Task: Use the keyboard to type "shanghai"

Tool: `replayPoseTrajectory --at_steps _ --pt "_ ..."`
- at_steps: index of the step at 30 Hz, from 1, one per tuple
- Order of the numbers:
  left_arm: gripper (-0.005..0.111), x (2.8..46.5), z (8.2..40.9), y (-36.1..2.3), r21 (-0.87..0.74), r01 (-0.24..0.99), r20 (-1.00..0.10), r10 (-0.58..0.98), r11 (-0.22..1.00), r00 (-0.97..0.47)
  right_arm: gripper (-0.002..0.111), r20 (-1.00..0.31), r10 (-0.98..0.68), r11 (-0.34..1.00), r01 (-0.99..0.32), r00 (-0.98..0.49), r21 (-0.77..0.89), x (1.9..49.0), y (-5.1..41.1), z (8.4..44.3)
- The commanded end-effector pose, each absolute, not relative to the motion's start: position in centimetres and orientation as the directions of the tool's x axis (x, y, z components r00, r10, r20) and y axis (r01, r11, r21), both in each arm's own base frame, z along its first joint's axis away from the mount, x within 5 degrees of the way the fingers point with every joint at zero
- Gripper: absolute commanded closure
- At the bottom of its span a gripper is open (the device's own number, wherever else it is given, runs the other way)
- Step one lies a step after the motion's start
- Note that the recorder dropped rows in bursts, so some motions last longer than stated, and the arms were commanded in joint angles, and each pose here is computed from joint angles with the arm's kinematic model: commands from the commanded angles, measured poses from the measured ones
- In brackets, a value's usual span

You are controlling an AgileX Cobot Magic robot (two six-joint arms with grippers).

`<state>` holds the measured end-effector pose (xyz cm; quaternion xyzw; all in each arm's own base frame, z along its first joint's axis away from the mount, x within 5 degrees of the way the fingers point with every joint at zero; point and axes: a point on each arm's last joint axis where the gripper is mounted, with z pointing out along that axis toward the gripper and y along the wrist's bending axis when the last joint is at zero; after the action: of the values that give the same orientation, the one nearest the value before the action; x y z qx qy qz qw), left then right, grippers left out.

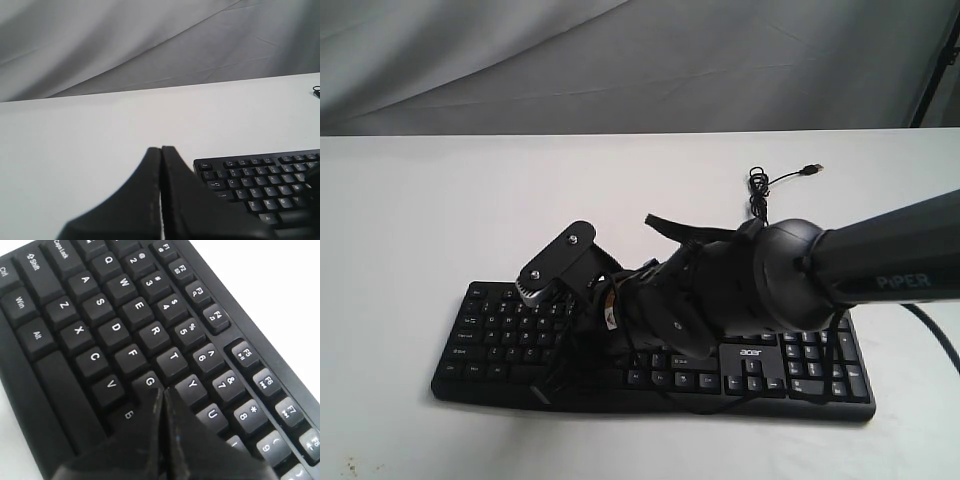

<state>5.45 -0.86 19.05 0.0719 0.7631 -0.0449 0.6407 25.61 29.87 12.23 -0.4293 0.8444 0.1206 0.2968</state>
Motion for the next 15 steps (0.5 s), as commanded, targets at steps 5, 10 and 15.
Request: replayPoseTrajectory --at_steps 5,10,15 --pt "0.107 5.44 18.97 -0.88 0.022 0.170 -0.985 0.050 0.985 -0.165 0.108 -0.602 -0.655 0.603 -0.796 -0.456 -0.053 25.65 29.64 12.15" --pt "0.107 5.44 18.97 -0.88 0.022 0.170 -0.985 0.050 0.985 -0.165 0.108 -0.615 -0.649 0.602 -0.797 -0.448 -0.055 25.73 29.73 12.24" --pt "0.107 5.44 18.97 -0.88 0.022 0.170 -0.985 0.050 0.985 -0.165 0.108 -0.616 -0.648 0.602 -0.797 -0.447 -0.055 25.74 29.74 12.25"
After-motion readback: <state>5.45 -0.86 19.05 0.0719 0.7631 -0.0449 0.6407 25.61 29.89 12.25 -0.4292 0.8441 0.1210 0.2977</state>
